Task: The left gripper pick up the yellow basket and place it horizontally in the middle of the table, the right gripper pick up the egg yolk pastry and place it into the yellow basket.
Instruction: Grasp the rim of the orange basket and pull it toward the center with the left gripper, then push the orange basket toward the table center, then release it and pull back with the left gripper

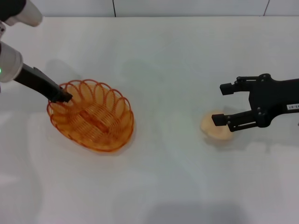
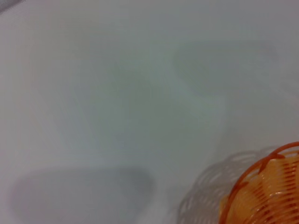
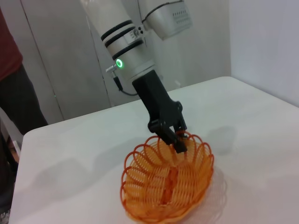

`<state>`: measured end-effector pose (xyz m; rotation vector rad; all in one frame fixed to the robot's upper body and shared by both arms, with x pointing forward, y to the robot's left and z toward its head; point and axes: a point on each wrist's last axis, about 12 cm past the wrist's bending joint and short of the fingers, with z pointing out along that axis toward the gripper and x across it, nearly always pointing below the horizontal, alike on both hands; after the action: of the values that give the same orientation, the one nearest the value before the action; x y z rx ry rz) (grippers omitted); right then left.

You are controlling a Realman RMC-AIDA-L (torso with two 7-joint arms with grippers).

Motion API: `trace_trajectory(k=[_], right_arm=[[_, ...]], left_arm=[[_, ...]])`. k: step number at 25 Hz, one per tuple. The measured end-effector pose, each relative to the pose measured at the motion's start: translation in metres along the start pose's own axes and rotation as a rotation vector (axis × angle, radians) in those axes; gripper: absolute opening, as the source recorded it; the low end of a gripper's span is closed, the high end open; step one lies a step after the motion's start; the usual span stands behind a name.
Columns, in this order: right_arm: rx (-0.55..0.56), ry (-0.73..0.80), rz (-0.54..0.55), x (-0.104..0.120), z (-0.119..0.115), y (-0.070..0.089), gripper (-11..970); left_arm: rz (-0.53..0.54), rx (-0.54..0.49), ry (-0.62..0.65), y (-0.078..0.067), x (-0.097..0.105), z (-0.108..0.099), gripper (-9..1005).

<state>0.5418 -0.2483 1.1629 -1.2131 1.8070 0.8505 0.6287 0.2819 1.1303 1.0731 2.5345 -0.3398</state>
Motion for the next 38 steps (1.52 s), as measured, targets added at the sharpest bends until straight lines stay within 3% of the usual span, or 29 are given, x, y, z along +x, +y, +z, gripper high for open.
trace_trajectory(k=[9, 22, 32, 38], right_arm=[[0.009, -0.005, 0.0, -0.001, 0.0, -0.002, 815], [0.023, -0.031, 0.005, -0.002, -0.005, -0.004, 811], [0.025, -0.032, 0.002, -0.004, -0.007, -0.004, 807], [0.022, -0.032, -0.004, -0.004, -0.007, -0.004, 805]], left_arm=[[-0.028, 0.035, -0.044, -0.004, -0.004, -0.025, 156], [-0.186, 0.146, -0.056, -0.02, -0.007, -0.055, 89], [-0.485, 0.177, -0.053, -0.022, -0.006, -0.049, 88], [-0.61, 0.219, -0.069, -0.025, -0.002, -0.042, 88]])
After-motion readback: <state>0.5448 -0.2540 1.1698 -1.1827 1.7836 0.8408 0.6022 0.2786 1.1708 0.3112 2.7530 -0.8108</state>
